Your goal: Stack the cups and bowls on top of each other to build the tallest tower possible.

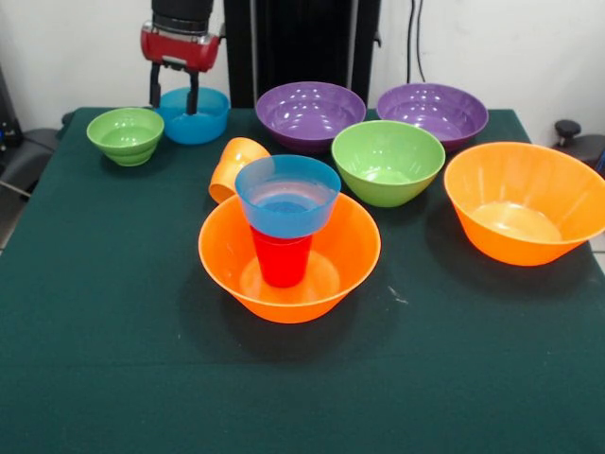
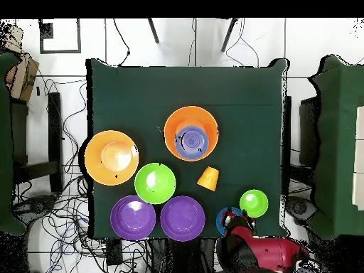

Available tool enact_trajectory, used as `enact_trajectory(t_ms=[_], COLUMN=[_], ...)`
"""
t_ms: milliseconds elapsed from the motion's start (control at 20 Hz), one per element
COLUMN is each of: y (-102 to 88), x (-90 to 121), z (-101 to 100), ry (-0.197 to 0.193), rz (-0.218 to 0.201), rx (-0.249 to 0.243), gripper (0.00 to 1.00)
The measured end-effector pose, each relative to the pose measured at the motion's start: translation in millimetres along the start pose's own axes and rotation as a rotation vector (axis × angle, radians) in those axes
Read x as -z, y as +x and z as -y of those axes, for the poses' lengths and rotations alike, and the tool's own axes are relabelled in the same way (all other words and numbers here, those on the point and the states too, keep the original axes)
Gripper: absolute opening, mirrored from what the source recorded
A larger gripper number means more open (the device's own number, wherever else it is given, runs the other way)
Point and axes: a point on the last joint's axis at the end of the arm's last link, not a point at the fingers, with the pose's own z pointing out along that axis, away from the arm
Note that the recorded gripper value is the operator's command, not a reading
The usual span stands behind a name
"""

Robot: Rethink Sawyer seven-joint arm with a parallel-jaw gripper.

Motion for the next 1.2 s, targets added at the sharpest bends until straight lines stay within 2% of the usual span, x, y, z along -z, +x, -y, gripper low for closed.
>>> enact_trajectory(t_ms=[400, 1050, 1200], y=[-5.0, 9.3, 7.6], x=[6.9, -3.6, -3.0], z=[-2.3, -23.4, -25.7], ry=[0.003, -0.028, -0.029], rz=[0.006, -0.038, -0.035], rx=[0.003, 0.036, 0.042], gripper=[1.0, 1.0, 1.0])
